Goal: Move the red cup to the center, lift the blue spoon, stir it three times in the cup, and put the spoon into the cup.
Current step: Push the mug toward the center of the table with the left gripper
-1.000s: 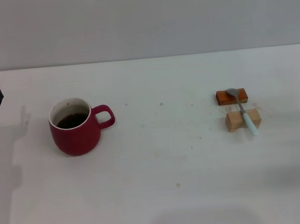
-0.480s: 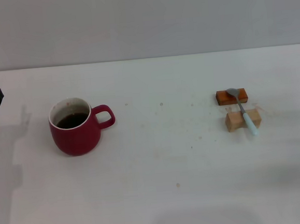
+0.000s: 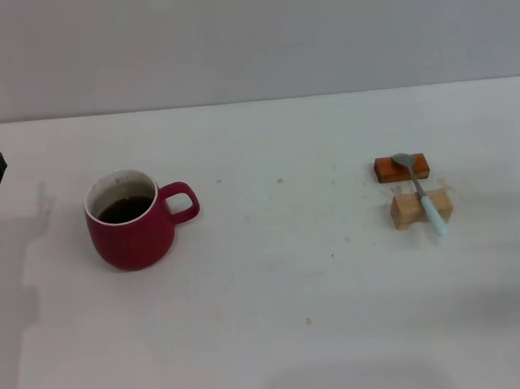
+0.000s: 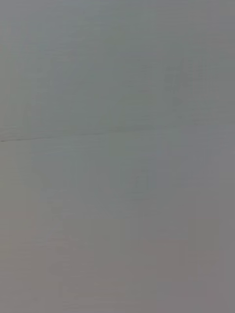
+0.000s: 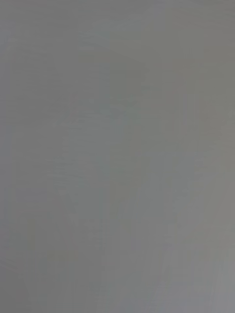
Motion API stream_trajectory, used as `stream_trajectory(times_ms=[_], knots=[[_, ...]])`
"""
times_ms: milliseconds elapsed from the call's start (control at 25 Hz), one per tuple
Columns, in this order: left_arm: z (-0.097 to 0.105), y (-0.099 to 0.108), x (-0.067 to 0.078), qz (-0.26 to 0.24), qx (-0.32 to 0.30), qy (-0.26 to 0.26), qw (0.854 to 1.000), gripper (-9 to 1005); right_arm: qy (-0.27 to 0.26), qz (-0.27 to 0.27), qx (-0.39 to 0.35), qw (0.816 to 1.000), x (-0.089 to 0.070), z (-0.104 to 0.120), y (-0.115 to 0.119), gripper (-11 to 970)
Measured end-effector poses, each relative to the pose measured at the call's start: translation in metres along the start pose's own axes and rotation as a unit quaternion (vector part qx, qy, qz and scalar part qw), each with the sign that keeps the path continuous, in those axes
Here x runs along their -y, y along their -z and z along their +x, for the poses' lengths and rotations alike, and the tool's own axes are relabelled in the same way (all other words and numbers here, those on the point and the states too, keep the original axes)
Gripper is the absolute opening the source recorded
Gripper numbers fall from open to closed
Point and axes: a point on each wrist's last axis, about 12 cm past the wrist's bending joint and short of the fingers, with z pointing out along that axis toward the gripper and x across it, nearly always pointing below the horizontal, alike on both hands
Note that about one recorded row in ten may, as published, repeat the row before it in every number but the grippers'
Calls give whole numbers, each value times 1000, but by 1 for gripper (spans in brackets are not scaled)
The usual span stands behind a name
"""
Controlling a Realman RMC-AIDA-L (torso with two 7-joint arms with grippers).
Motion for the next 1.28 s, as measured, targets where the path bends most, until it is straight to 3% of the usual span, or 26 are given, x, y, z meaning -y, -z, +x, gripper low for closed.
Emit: stream_trajectory(times_ms=[1280], knots=[[2,1,0,5,-4,-5,1000,838,0,-1,-2,1000,-1,0,1,810]])
